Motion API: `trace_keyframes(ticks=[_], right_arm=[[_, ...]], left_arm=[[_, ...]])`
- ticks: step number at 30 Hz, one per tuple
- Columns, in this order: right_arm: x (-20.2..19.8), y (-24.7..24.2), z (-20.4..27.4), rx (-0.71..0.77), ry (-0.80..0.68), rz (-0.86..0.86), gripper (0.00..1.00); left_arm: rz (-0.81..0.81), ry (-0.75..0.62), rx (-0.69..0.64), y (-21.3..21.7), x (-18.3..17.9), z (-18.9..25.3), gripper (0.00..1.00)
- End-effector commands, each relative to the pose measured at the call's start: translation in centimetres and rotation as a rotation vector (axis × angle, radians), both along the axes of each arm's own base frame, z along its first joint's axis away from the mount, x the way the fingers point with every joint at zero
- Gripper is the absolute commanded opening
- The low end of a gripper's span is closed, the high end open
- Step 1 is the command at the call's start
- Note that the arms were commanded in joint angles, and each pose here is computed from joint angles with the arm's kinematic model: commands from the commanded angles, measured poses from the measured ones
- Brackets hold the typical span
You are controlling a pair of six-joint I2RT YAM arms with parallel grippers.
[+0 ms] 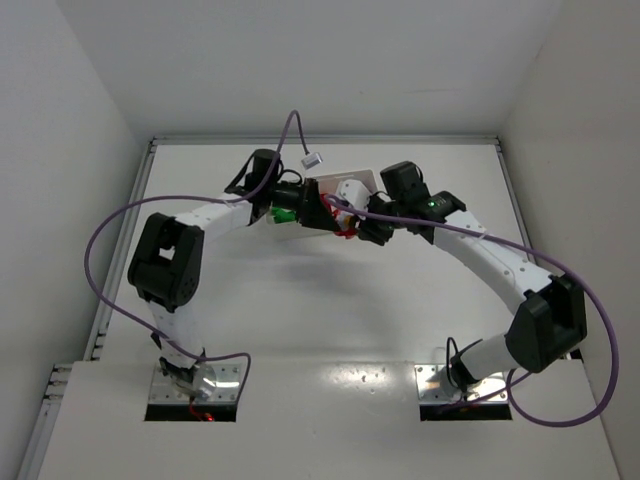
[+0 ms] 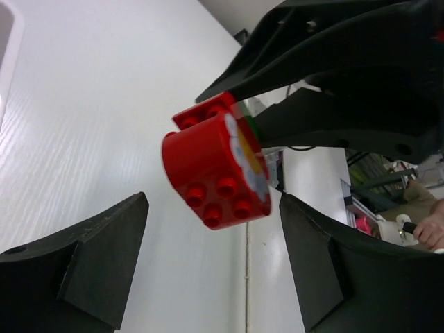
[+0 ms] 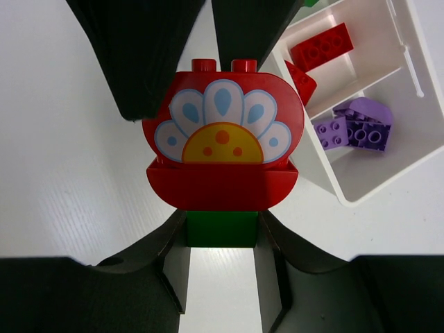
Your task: Sort the legos into containers by color
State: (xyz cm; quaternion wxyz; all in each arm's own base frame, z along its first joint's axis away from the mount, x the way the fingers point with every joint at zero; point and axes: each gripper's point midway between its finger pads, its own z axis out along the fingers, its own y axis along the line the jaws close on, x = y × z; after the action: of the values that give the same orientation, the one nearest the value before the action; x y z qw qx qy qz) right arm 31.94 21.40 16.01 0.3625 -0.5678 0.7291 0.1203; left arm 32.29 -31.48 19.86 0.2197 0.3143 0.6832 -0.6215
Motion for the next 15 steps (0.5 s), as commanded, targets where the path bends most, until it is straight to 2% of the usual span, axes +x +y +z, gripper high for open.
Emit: trace_keyframes(ticks=[1,4,15], right_arm=[[1.2,1.5,2.4,0.048,-0.073,0.026,0.03],[1.2,1.5,2.4,0.048,-0.073,0.026,0.03],[1.0,1.3,1.3,-0.001,-0.088,0.032,0.03]], left_arm=[[0.028,-0.077,0.036,-0.5,1.0,-0.4,0.83],[0.028,-0.065,0.041,-0.5,1.1,-0.6,0.82],[-0.018,-0.051,-0.029,-0.8,0.4,1.0,0.63]])
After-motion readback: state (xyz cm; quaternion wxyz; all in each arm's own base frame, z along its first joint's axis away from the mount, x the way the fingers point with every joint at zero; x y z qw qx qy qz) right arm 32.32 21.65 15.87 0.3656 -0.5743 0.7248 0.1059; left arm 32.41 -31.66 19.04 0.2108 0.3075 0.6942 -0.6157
